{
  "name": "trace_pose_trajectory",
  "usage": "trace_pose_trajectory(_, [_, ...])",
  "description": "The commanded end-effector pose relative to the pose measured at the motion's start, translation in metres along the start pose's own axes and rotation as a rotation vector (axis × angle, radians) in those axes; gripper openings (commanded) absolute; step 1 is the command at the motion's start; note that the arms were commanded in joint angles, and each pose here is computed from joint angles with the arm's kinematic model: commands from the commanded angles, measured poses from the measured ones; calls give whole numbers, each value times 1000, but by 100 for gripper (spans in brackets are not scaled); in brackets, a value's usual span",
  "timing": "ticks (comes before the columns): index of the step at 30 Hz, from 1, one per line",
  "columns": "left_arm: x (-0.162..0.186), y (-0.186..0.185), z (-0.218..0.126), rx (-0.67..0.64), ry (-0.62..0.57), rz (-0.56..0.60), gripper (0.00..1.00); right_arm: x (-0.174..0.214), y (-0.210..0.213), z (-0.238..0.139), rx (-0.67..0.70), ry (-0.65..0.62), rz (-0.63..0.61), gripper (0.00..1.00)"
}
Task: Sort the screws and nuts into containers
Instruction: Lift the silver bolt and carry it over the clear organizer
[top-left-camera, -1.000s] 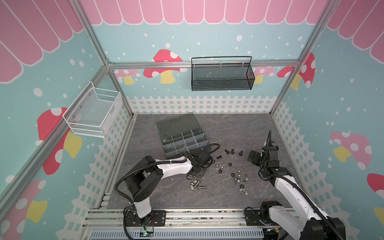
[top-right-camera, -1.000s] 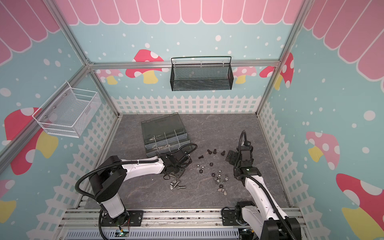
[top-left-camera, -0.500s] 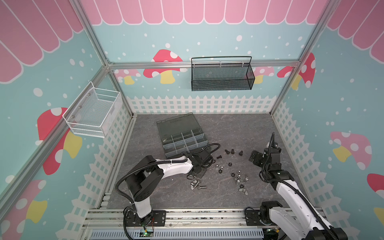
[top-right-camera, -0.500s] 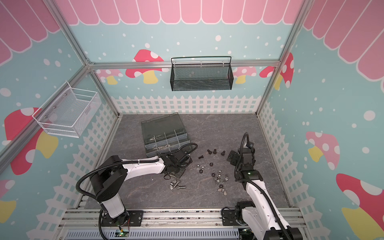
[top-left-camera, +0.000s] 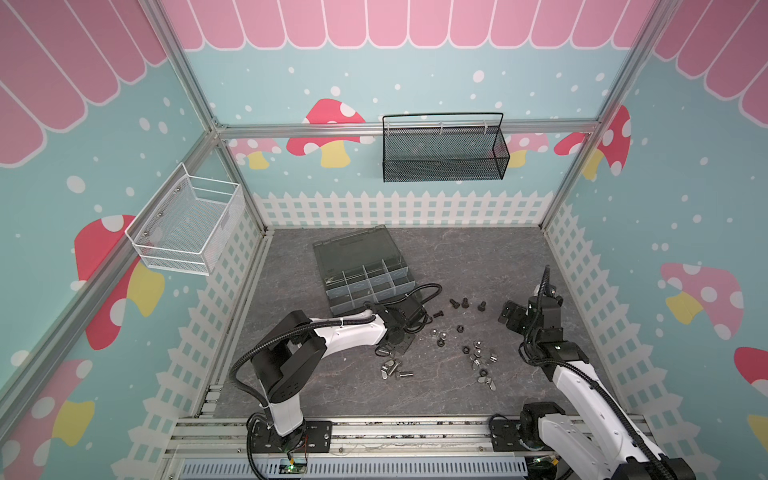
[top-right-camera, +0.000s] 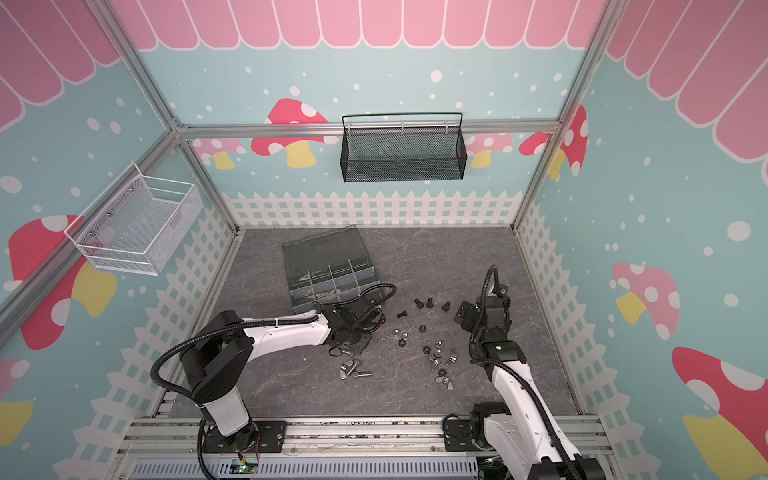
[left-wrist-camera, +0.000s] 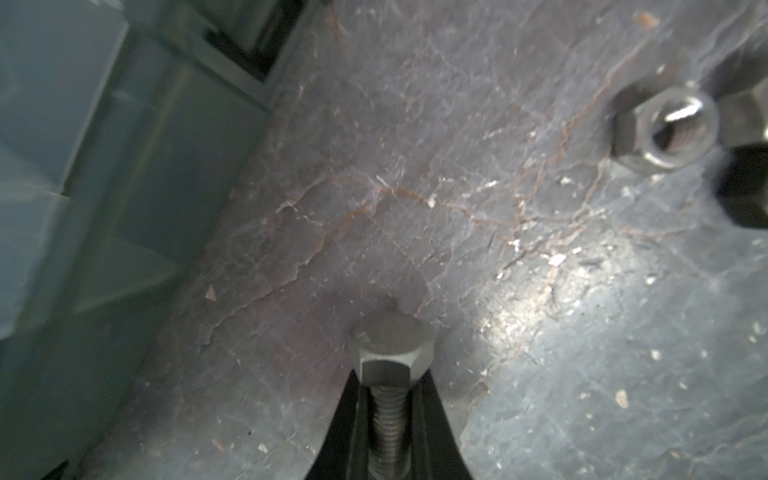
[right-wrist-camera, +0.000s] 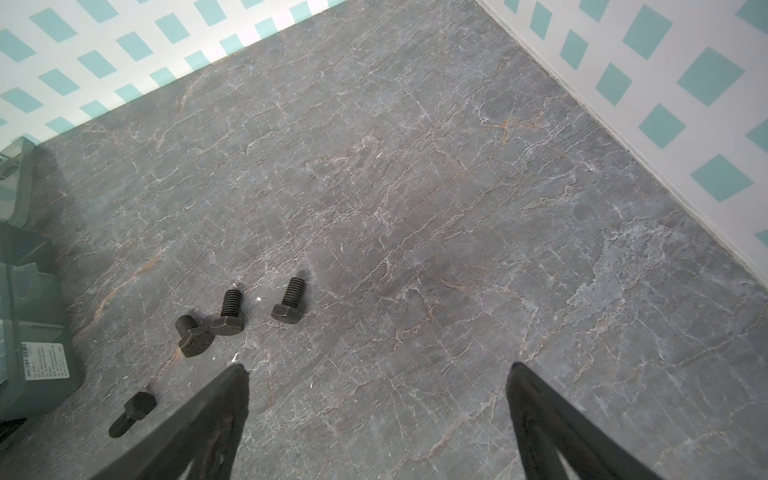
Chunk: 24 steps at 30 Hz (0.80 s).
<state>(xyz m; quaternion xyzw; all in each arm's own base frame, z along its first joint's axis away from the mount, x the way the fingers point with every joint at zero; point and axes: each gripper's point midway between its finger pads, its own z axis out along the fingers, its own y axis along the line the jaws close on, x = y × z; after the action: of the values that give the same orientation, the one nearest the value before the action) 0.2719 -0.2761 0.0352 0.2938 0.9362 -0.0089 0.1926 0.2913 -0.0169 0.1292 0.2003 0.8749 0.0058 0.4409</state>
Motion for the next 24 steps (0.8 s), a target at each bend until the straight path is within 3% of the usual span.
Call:
trace_pose_trajectory(1, [-36,12,-33,-42,-125,-37,0,0,2,0,-1,10,2,98])
trace_pose_trajectory(9, [-69,59,-71,-160,-245,-24,0,-3,6,1,-13,9,-4,98])
trace_pose_trajectory(18, [-58,129,-76,-293,-193,38,0,-3,7,1,-22,13,-3,98])
trace_pose_trajectory(24, [-49,140,-61,-284,-134,95,0,-2,12,3,-46,24,3,98])
